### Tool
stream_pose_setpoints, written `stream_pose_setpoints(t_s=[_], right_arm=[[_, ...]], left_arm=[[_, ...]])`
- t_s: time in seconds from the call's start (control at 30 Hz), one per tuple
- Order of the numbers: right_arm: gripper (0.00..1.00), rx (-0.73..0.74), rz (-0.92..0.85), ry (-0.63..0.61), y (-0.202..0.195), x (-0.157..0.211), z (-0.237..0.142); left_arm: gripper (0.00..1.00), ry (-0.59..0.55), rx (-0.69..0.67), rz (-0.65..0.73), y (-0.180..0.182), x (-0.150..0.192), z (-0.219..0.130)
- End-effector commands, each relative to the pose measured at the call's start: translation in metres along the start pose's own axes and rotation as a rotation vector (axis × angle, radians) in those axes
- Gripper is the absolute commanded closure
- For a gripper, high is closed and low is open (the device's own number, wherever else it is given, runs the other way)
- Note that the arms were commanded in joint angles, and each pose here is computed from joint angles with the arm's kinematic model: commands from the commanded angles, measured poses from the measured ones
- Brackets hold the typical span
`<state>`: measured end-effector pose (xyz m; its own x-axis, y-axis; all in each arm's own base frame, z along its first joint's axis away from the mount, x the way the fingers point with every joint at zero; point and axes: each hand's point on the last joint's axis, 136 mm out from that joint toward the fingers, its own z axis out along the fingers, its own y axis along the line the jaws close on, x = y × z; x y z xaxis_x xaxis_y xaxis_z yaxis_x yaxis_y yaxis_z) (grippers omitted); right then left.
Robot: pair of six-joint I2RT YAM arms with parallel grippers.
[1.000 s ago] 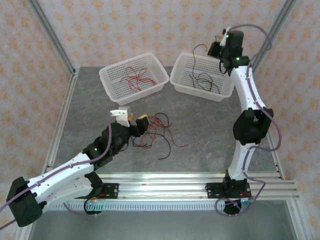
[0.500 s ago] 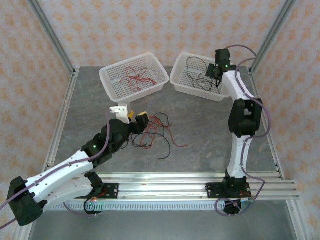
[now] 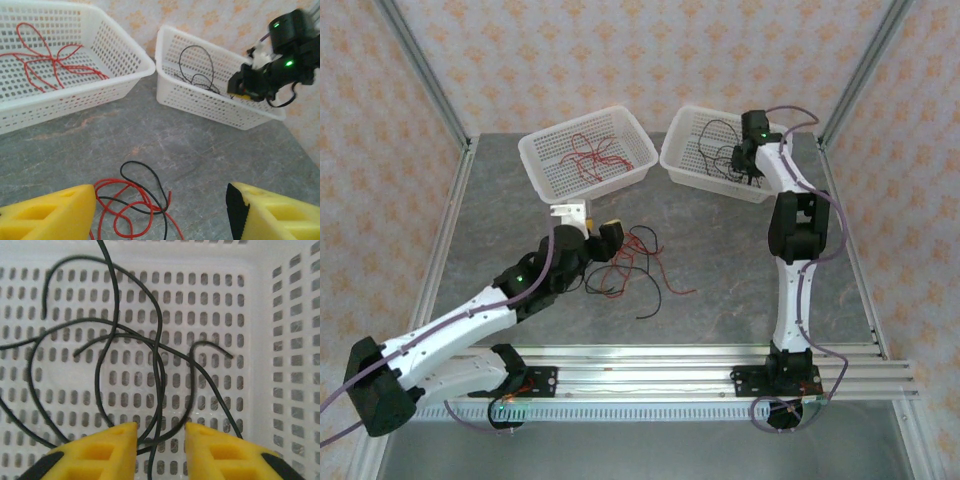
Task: Untangle the cables
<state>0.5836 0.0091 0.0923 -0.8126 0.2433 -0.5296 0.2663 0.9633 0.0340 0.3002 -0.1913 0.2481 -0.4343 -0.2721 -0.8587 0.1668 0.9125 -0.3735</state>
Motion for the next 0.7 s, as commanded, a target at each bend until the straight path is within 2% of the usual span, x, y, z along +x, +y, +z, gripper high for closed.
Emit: stream_pose_setpoints(t_s=[0.0, 0.13, 0.3, 0.4, 0.57, 0.67], right_arm=[[0.58, 0.031, 0.004, -0.053, -0.008, -0.022, -0.032], [0.51, 0.023, 0.013, -0.089, -0.009, -0.033, -0.054], [0.50, -0.008, 0.022, -0.119, -0.008, -0.039, -0.083], [0.50, -0.033, 0.030, -0.157, -0.008, -0.040, -0.113], [0.51, -0.087, 0.042, -0.239, -0.008, -0.016, -0.170], [0.51, -0.123, 0.028, -0.247, -0.006, 0.016, -0.189]], left_arm=[[0.30, 0.061, -0.058, 0.000, 0.003, 0.007, 0.006], [0.30, 0.075, -0.065, -0.016, 0.002, 0.011, 0.011], [0.30, 0.117, -0.088, -0.019, 0.002, 0.019, 0.018], [0.31, 0.188, -0.119, -0.033, 0.001, 0.032, 0.029], [0.37, 0.306, -0.199, -0.031, 0.007, 0.059, 0.059], [0.41, 0.351, -0.186, -0.083, 0.009, 0.071, 0.079]])
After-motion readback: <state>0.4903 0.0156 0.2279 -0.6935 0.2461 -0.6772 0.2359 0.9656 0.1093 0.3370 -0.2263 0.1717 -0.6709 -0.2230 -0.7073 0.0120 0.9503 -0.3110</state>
